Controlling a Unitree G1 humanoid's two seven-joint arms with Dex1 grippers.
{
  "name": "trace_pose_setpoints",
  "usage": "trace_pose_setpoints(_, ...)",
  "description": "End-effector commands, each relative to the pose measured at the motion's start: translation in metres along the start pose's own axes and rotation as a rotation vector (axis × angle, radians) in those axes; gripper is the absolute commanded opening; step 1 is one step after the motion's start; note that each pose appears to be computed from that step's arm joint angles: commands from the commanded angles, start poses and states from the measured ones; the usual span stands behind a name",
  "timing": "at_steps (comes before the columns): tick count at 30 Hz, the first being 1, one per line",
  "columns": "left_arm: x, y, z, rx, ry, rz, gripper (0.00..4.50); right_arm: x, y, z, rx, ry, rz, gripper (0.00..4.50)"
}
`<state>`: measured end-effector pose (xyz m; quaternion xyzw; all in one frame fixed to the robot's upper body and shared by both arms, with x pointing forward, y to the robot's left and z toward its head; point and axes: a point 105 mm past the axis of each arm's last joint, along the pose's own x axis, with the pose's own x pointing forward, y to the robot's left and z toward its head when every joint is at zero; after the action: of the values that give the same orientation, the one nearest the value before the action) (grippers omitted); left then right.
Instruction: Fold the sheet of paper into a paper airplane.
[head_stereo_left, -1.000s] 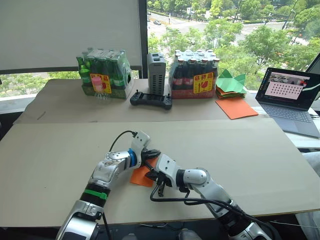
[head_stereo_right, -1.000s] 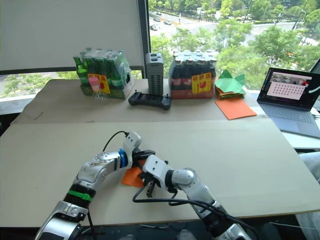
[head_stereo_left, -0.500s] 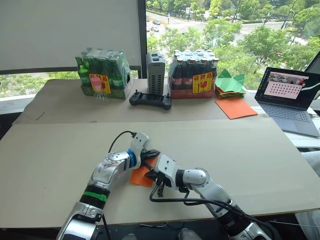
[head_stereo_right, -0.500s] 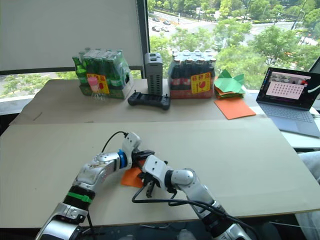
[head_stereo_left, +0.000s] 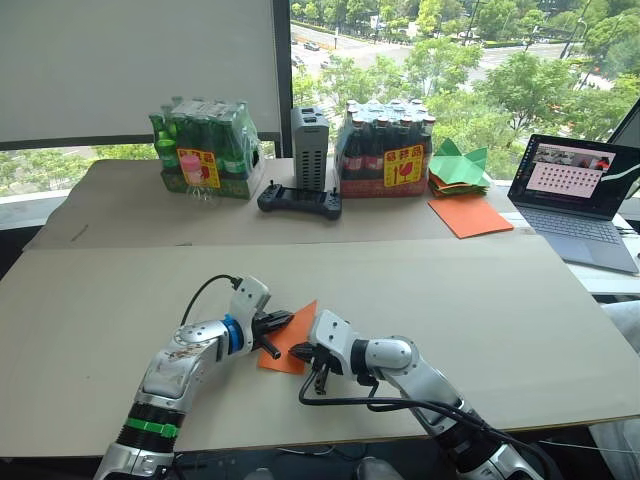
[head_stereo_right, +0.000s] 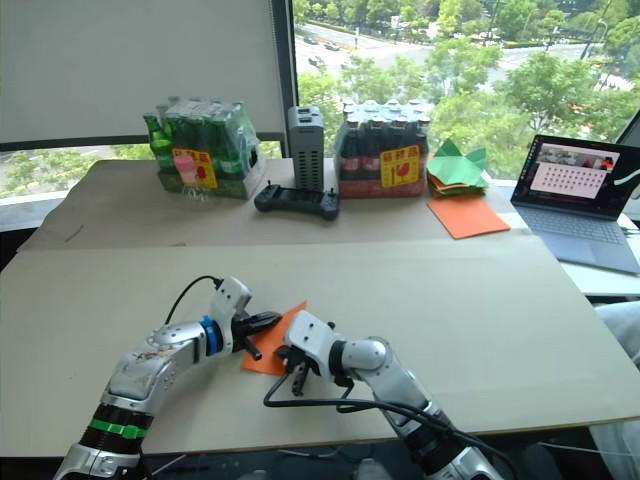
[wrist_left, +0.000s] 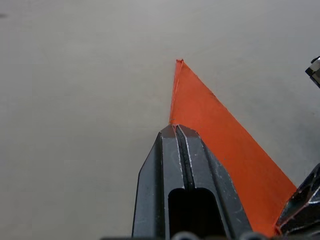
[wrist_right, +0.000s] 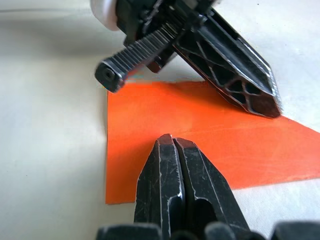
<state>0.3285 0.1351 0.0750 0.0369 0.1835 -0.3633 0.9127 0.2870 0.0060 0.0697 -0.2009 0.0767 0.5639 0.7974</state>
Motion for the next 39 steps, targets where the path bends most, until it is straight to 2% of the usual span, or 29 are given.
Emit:
trace_pose_setpoints(1,-0.007,0.005,-0.023,-0.051,0.079,0.039,0.04,-0.001,0.004,-0.01,0.014,0.037,0.018,0.0)
trace_pose_setpoints(9,-0.013,0.006,-0.014,-0.098,0.027,0.069,0.04,-0.001,0.004,-0.01,0.012,0.04,0.024,0.0)
trace_pose_setpoints(14,-0.02,0.008,0.008,-0.185,-0.071,0.047,0.04,-0.001,0.003,-0.009,0.009,0.036,0.023,0.0)
trace_pose_setpoints(20,-0.042,0.014,0.03,-0.306,-0.164,-0.022,0.04,-0.002,0.001,-0.006,0.002,0.024,0.013,0.0)
trace_pose_setpoints(32,-0.065,0.014,0.041,-0.43,-0.188,-0.172,0.04,-0.011,-0.018,0.022,-0.036,-0.061,-0.059,0.0)
trace_pose_setpoints(35,-0.072,0.012,0.039,-0.451,-0.171,-0.211,0.85,-0.015,-0.02,0.025,-0.043,-0.068,-0.069,0.0)
trace_pose_setpoints(39,-0.076,0.014,0.032,-0.448,-0.12,-0.212,2.2,-0.019,-0.022,0.025,-0.047,-0.064,-0.081,0.0)
